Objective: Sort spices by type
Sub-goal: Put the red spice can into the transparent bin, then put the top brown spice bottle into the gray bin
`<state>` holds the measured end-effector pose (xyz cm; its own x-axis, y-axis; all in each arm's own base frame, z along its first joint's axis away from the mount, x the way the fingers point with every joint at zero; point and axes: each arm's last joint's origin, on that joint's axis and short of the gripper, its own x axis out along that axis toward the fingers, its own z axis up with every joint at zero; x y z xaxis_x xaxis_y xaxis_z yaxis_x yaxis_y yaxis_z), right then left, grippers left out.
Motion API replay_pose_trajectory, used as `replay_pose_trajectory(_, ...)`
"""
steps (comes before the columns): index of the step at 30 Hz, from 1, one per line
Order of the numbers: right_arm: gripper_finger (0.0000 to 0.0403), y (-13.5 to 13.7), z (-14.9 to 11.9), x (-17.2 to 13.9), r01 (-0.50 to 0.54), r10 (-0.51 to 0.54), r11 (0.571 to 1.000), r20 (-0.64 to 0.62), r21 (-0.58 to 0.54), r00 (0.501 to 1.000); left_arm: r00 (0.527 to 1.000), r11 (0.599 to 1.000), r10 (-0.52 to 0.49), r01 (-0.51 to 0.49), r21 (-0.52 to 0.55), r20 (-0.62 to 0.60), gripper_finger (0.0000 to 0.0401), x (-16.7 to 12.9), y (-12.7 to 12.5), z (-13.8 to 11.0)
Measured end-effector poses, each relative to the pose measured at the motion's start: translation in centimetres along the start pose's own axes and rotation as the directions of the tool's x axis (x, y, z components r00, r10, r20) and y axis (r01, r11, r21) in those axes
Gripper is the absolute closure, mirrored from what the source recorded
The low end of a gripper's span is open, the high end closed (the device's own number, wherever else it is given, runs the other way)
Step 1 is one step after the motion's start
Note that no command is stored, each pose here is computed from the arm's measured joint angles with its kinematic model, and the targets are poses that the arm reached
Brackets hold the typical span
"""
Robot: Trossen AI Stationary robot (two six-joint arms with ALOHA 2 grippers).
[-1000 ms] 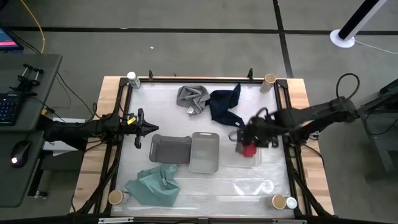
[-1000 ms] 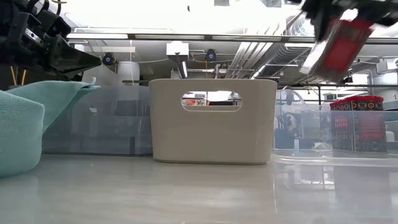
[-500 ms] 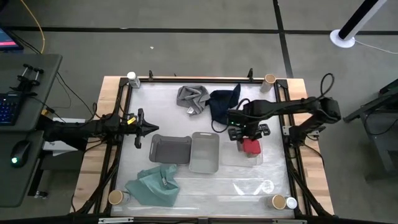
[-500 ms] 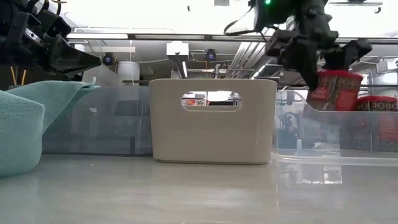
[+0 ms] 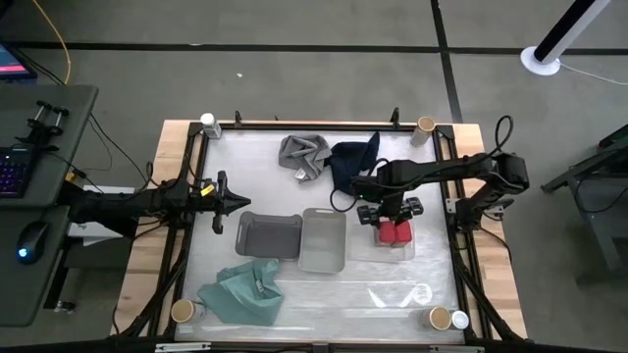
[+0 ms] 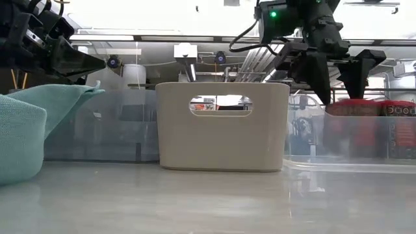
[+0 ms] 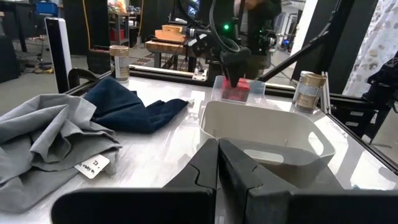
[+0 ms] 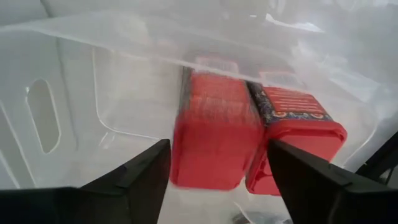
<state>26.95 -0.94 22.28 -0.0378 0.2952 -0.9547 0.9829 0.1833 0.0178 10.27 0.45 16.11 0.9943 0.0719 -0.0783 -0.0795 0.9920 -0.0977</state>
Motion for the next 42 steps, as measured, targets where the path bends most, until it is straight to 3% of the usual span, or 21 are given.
replay_pose_trajectory(8,0.0126,-0.1,-0.2,-0.6,-0.014,0.014,0.999,0.011,-0.037,1.000,1.000,1.000,0.000,0.000,0.000,-0.001,0.0401,0.0,0.0,0.0)
replay_pose_trajectory(14,0.0125,0.4,-1.2,-5.0,-0.121,0.141,0.988,0.222,-0.100,0.965,1.000,1.000,0.000,0.000,0.000,0.000,0.0401,0.0,0.0,0.0)
replay_pose_trajectory(21,0.0124,1.5,-1.1,-10.2,-0.169,0.290,0.950,0.532,-0.264,0.795,1.000,1.000,0.000,0.000,0.000,0.000,0.0401,0.0,0.0,0.0)
replay_pose_trajectory(27,0.0124,3.1,0.8,-12.2,-0.237,0.494,0.853,0.571,-0.466,0.655,1.000,1.000,0.000,0.000,0.000,-0.001,0.0401,0.0,0.0,0.0)
replay_pose_trajectory(35,0.0124,4.1,3.0,-14.5,-0.202,0.663,0.720,0.572,-0.664,0.483,1.000,1.000,0.000,0.000,0.000,-0.001,0.0401,0.0,0.0,0.0)
replay_pose_trajectory(38,0.0124,3.7,3.8,-14.8,-0.171,0.662,0.712,0.570,-0.681,0.487,1.000,1.000,0.000,0.000,0.000,0.000,0.0401,0.0,0.0,0.0)
replay_pose_trajectory(42,0.0124,1.9,5.0,-14.2,-0.137,0.540,0.799,0.600,-0.585,0.590,0.999,0.999,0.038,-0.038,0.000,0.010,0.0401,0.0,0.1,0.1)
